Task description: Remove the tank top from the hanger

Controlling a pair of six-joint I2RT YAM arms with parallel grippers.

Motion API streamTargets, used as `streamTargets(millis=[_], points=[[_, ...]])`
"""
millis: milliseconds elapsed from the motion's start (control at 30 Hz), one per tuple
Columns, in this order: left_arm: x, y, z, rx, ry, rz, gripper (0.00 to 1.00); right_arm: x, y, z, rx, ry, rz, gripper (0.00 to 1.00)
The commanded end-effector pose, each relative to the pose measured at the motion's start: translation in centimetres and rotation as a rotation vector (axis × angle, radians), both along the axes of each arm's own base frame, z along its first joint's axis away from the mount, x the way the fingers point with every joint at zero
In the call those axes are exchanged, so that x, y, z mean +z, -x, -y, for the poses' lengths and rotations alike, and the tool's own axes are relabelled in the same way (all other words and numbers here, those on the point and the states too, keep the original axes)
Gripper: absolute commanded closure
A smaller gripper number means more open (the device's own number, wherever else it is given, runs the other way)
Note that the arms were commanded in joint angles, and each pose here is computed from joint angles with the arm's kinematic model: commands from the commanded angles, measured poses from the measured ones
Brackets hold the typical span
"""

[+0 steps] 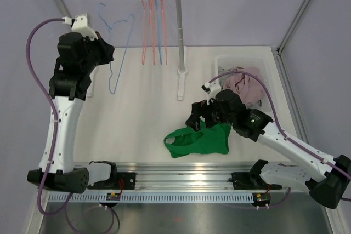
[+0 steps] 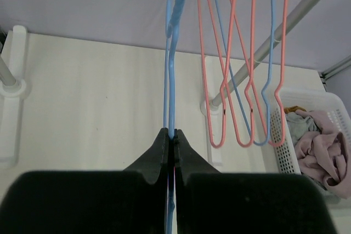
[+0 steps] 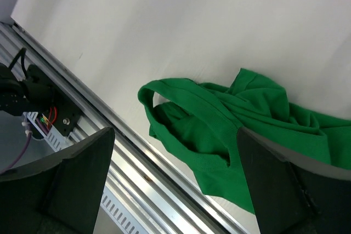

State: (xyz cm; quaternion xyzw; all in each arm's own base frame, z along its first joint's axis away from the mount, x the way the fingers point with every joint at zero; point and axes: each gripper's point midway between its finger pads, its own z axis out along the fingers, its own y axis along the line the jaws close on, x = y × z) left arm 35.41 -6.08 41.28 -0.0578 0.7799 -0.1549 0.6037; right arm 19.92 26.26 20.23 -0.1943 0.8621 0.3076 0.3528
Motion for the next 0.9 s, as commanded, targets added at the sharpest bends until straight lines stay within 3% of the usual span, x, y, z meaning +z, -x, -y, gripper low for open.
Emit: streamTargets(millis=[0,133,267,500,700,867], points=[[1.8,-2.0,0.0,-0.019,-0.064,0.015,1.00,3.6,-1.1,0.6,-0.065,-0.073,0.122,0.00],[2.5,-6.2,1.1,-0.042,-0.082,0.007,1.00,3.5,-0.5,1.4,-0.063,-0.063,0.127,0.01],[5.4,-8.4,2.0,-0.049,-0.116,0.081,1.00,3.6,-0.2,2.1,-0.068,-0.058,0.144,0.00],[6.8,-12.3,3.7,-0.043,-0.142,0.136,1.00,2.6,-0.3,2.1,-0.064,-0.048,0.142,0.00],[4.3,-16.1,4.3,0.020,-0.179,0.097,1.00,1.8,-0.1,1.6,-0.054,-0.057,0.113,0.00],[1.7,-16.9,5.7,0.022,-0.237,0.043,1.00,1.2,0.2,1.6,-0.047,-0.054,0.105,0.01]])
